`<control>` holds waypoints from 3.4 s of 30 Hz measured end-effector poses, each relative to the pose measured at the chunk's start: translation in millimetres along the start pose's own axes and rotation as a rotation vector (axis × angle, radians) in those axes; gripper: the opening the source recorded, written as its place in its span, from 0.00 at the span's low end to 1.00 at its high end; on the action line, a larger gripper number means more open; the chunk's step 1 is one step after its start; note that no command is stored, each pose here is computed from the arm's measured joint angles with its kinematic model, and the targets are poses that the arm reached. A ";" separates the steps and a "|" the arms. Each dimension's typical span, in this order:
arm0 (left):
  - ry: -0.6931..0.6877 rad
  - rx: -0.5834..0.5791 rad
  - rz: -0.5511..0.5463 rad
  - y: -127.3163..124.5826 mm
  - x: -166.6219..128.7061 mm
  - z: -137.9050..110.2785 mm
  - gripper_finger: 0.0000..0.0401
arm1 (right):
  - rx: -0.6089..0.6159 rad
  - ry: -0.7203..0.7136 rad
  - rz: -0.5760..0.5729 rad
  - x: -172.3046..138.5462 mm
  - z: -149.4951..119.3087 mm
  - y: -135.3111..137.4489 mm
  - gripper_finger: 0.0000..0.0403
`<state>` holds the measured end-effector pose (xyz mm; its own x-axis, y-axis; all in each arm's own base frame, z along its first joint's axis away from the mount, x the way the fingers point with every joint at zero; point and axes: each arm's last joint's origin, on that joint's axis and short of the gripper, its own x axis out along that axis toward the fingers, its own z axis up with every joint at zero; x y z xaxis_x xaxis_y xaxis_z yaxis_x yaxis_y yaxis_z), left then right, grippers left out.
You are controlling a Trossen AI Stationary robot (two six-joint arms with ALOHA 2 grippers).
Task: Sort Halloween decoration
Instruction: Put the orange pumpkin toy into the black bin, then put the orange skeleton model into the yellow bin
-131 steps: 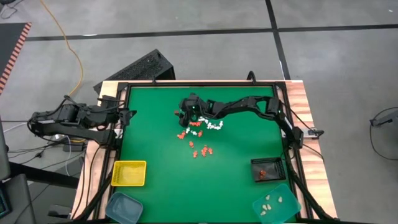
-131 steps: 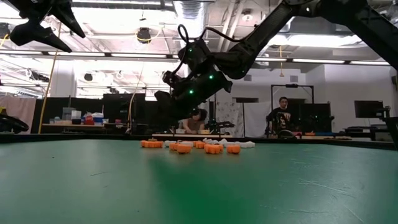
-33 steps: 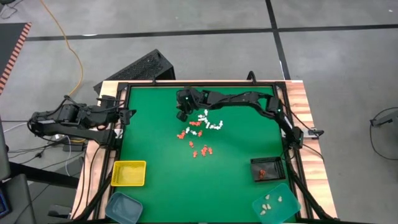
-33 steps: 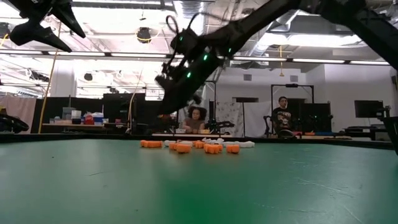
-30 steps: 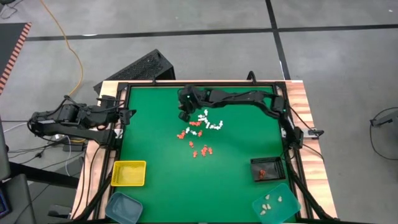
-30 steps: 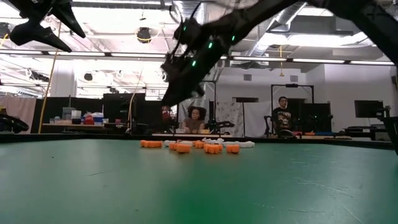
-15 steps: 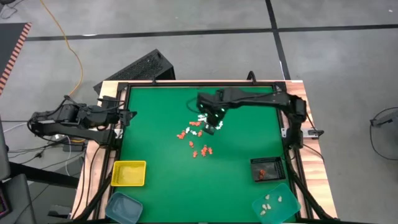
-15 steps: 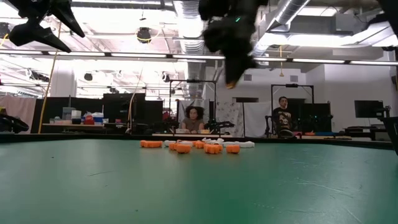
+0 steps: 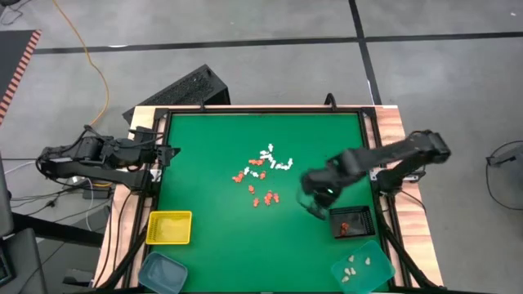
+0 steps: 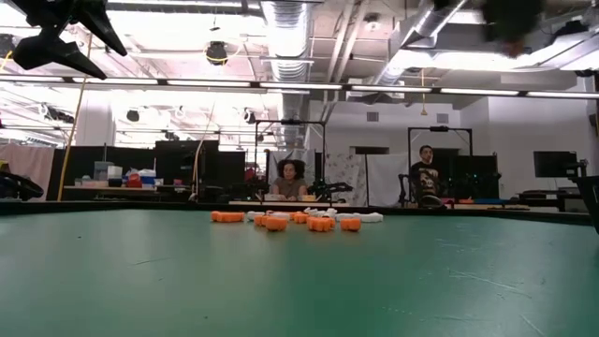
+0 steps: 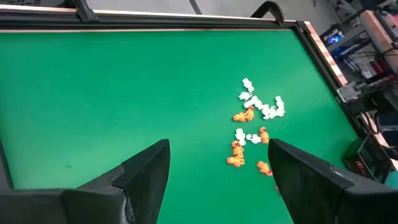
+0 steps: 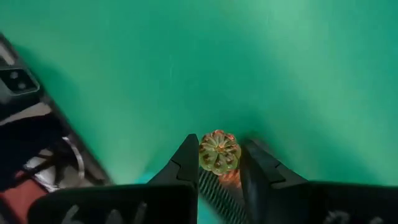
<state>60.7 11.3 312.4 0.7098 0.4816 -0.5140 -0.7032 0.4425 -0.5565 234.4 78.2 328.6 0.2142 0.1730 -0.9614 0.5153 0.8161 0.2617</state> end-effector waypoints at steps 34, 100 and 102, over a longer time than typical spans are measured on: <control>0.094 0.054 0.030 -11.1 13.5 -5.9 0.65 | 0.409 0.084 -0.154 62.6 -114.0 -21.0 0.51; 0.193 0.149 -0.054 7.2 -15.3 0.3 0.65 | 0.302 -0.350 -0.104 128.9 102.5 15.9 0.38; 0.209 0.155 -0.070 7.6 -16.2 -0.1 0.65 | 0.299 -0.322 -0.115 142.3 102.1 18.4 0.38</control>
<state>43.8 6.8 316.4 0.7388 0.2859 -0.6103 -0.6381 0.5880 -0.4970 359.1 61.5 205.4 0.3642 -0.1286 -0.9224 0.7579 0.6166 0.2132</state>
